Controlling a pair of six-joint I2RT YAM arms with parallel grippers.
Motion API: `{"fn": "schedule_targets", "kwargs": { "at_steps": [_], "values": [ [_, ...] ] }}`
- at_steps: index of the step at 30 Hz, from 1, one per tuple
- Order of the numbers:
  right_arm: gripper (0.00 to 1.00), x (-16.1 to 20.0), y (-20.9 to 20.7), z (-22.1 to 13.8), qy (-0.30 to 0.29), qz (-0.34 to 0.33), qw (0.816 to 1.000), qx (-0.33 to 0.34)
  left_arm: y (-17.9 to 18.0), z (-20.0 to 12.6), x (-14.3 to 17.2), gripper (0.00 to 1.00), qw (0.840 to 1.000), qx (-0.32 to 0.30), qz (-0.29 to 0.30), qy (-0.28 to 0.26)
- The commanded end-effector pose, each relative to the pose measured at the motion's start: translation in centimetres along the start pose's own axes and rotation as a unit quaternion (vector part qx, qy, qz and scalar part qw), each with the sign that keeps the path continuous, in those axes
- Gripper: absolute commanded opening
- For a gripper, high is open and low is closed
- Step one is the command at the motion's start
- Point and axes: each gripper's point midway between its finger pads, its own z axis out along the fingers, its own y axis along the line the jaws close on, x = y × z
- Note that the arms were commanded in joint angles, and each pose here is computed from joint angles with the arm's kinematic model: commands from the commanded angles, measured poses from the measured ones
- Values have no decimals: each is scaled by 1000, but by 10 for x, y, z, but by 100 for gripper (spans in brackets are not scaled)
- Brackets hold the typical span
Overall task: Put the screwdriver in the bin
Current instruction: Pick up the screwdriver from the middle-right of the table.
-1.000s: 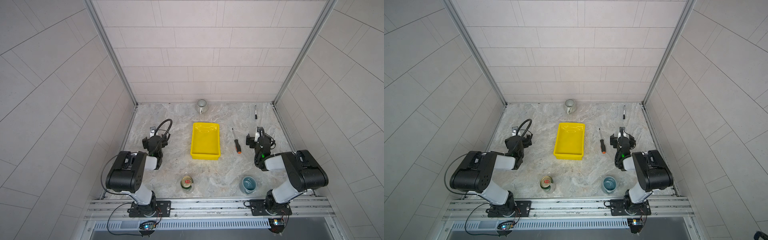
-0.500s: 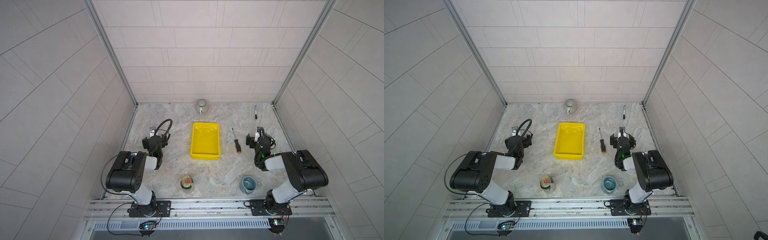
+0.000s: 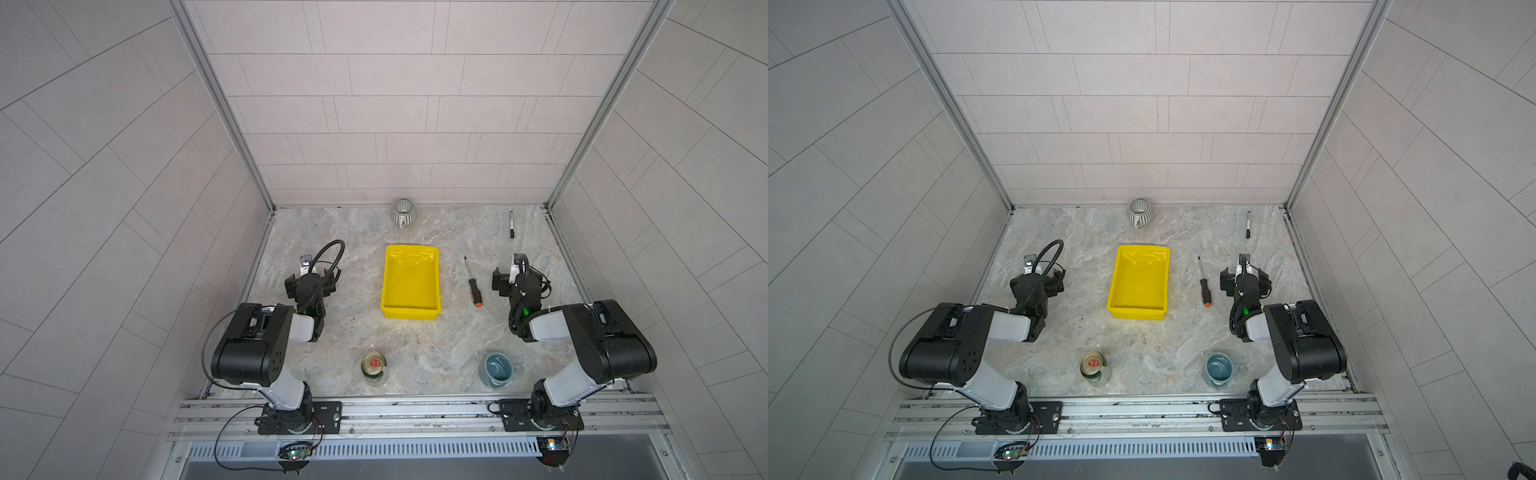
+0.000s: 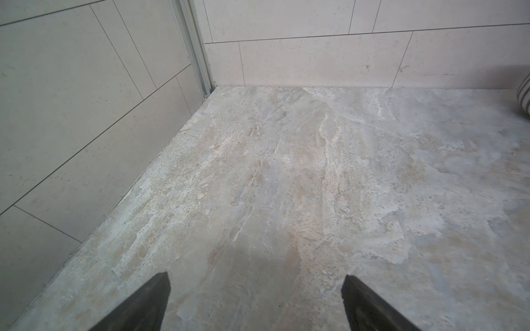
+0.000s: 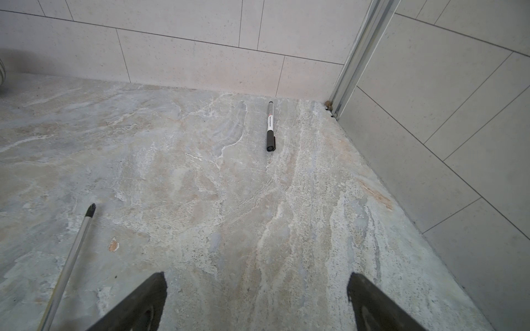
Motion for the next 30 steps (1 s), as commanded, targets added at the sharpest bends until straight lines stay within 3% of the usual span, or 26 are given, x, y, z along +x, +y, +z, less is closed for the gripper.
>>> {"fn": "schedule_targets", "kwargs": {
  "at_steps": [1, 7, 10, 12, 14, 17, 18, 20, 22, 25, 30],
  "values": [
    [100, -8, -6, -10, -27, -3, 999, 22, -4, -15, -27, 100, 999, 4, 5, -46],
    [100, -41, -7, -52, -75, -31, 995, 58, -45, -50, -60, 100, 995, 38, 95, -17],
    [99, -63, 17, -78, -60, -51, 997, 10, -72, -82, -62, 100, 984, 105, 136, 51],
    [100, -74, 26, -99, -22, -50, 998, -23, -78, -101, -58, 100, 981, 127, 113, 95],
    [99, -74, 17, -118, 15, 17, 999, -26, -82, -119, -47, 100, 974, 158, 89, 136],
    [100, -13, -21, -139, 105, 123, 985, 54, -69, -135, -16, 100, 968, 146, 25, 202],
    [100, -3, -22, -140, 106, 129, 985, 44, -67, -140, -8, 100, 964, 145, 13, 221],
    [99, 20, -19, -140, 105, 146, 984, 22, -72, -148, -8, 100, 960, 174, 3, 218],
    [100, 16, -24, -146, 92, 155, 983, 21, -71, -151, -13, 100, 963, 185, -8, 193],
    [99, 15, -24, -146, 71, 166, 983, 15, -62, -153, -16, 100, 970, 175, -29, 165],
    [100, 19, -14, -140, 97, 150, 984, 6, -53, -155, -20, 100, 974, 159, -33, 156]
  ]
}}
